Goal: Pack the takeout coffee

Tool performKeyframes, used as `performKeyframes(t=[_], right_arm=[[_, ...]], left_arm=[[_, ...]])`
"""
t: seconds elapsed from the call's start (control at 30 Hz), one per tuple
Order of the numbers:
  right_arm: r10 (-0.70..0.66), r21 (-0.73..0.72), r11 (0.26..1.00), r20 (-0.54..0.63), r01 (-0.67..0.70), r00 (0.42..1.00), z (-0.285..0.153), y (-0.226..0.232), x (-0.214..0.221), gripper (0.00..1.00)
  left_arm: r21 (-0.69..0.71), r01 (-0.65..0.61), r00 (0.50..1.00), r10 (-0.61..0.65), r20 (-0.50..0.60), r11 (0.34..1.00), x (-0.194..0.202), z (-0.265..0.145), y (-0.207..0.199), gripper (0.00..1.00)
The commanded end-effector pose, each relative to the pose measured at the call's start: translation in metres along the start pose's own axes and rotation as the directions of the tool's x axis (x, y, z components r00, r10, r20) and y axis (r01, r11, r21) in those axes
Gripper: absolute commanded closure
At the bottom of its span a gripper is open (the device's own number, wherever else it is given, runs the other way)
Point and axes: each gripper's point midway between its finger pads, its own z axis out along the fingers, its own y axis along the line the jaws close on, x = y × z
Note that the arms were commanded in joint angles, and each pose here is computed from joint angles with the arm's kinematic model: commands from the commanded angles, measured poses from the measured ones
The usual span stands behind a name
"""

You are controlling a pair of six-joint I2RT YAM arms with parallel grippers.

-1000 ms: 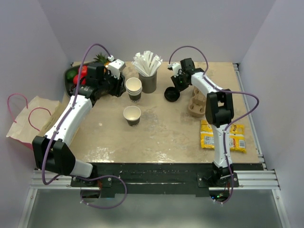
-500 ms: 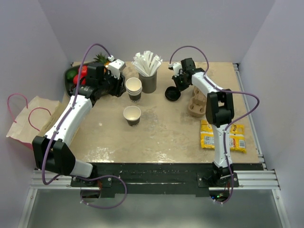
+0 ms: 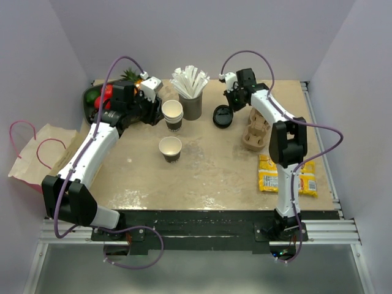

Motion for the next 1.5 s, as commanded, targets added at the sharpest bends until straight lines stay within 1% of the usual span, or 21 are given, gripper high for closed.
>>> performKeyframes(t=[0.0, 0.23, 0.33, 0.37, 0.4, 0.5, 0.6, 0.67, 0.7, 0.73, 0.77, 0.8, 0.83, 0.9, 1.03, 1.17, 1.23, 1.27, 1.3, 1.37, 1.47], right_arm=[[-0.012, 0.05, 0.999, 0.07, 0.008, 0.997, -0.03, -0.007, -0.024, 1.0], [-0.014, 0.041, 0.999, 0.088, 0.01, 0.996, -0.04, -0.006, -0.03, 1.0], [-0.035, 0.01, 0.999, 0.137, 0.034, 0.99, -0.058, 0.002, -0.041, 1.0], [-0.051, 0.001, 0.999, 0.202, 0.052, 0.978, -0.076, 0.006, -0.056, 1.0], [-0.055, -0.013, 0.998, 0.208, 0.059, 0.977, -0.079, 0.012, -0.051, 1.0], [-0.103, -0.03, 0.992, 0.354, 0.122, 0.93, -0.116, 0.034, -0.07, 1.0], [-0.224, 0.028, 0.969, 0.51, 0.244, 0.831, -0.163, 0.067, -0.091, 1.0], [-0.334, 0.127, 0.936, 0.611, 0.328, 0.718, -0.196, 0.086, -0.11, 1.0], [-0.424, 0.156, 0.893, 0.608, 0.423, 0.671, -0.191, 0.113, -0.098, 1.0], [-0.486, 0.301, 0.867, 0.685, 0.397, 0.543, -0.239, 0.116, -0.121, 1.0], [-0.524, 0.355, 0.845, 0.7, 0.4, 0.485, -0.25, 0.125, -0.121, 1.0], [-0.593, 0.402, 0.794, 0.679, 0.457, 0.433, -0.241, 0.145, -0.104, 1.0], [-0.624, 0.483, 0.771, 0.703, 0.416, 0.341, -0.269, 0.149, -0.114, 1.0], [-0.665, 0.514, 0.728, 0.691, 0.454, 0.284, -0.267, 0.169, -0.105, 1.0], [-0.685, 0.532, 0.701, 0.688, 0.475, 0.24, -0.273, 0.19, -0.108, 1.0], [-0.705, 0.546, 0.688, 0.657, 0.477, 0.266, -0.263, 0.198, -0.108, 1.0], [-0.714, 0.547, 0.678, 0.649, 0.491, 0.263, -0.258, 0.207, -0.108, 1.0], [-0.721, 0.556, 0.679, 0.63, 0.48, 0.29, -0.252, 0.204, -0.107, 1.0], [-0.722, 0.552, 0.676, 0.629, 0.489, 0.287, -0.25, 0.211, -0.107, 1.0], [-0.728, 0.553, 0.664, 0.632, 0.504, 0.266, -0.248, 0.23, -0.107, 1.0], [-0.75, 0.558, 0.631, 0.616, 0.538, 0.241, -0.236, 0.247, -0.099, 1.0]], left_arm=[[0.02, -0.039, 0.997, 0.038, 0.066, 0.999, -0.021, -0.008, -0.002, 0.5], [0.062, -0.054, 0.997, 0.049, 0.067, 0.997, -0.019, -0.009, -0.01, 0.5], [0.1, -0.063, 0.995, 0.055, 0.084, 0.993, -0.022, -0.011, -0.017, 0.51], [0.115, -0.07, 0.993, 0.059, 0.099, 0.991, -0.025, -0.011, -0.02, 0.51], [0.127, -0.082, 0.989, 0.065, 0.13, 0.989, -0.031, -0.016, -0.024, 0.51], [0.164, -0.128, 0.963, 0.083, 0.256, 0.978, -0.048, -0.023, -0.038, 0.51], [0.189, -0.179, 0.939, 0.11, 0.325, 0.966, -0.06, -0.024, -0.05, 0.51], [0.202, -0.202, 0.929, 0.123, 0.348, 0.958, -0.064, -0.025, -0.056, 0.52], [0.207, -0.216, 0.925, 0.133, 0.356, 0.954, -0.065, -0.026, -0.058, 0.52], [0.228, -0.238, 0.919, 0.142, 0.368, 0.944, -0.066, -0.028, -0.063, 0.52], [0.245, -0.256, 0.915, 0.151, 0.375, 0.935, -0.066, -0.029, -0.069, 0.52], [0.254, -0.292, 0.904, 0.179, 0.389, 0.922, -0.067, -0.032, -0.074, 0.52], [0.279, -0.313, 0.899, 0.189, 0.395, 0.908, -0.064, -0.033, -0.081, 0.52], [0.284, -0.36, 0.884, 0.226, 0.41, 0.889, -0.061, -0.036, -0.089, 0.52], [0.317, -0.426, 0.857, 0.265, 0.442, 0.847, -0.055, -0.043, -0.112, 0.52], [0.35, -0.427, 0.861, 0.258, 0.437, 0.834, -0.044, -0.048, -0.123, 0.53], [0.336, -0.402, 0.878, 0.254, 0.406, 0.852, -0.036, -0.049, -0.118, 0.54], [0.319, -0.409, 0.872, 0.263, 0.412, 0.855, -0.036, -0.054, -0.118, 0.53], [0.312, -0.397, 0.882, 0.263, 0.392, 0.863, -0.027, -0.054, -0.116, 0.52], [0.211, -0.359, 0.888, 0.264, 0.376, 0.909, -0.017, -0.058, -0.101, 0.49], [0.133, -0.36, 0.878, 0.287, 0.382, 0.924, -0.016, -0.065, -0.091, 0.49]])
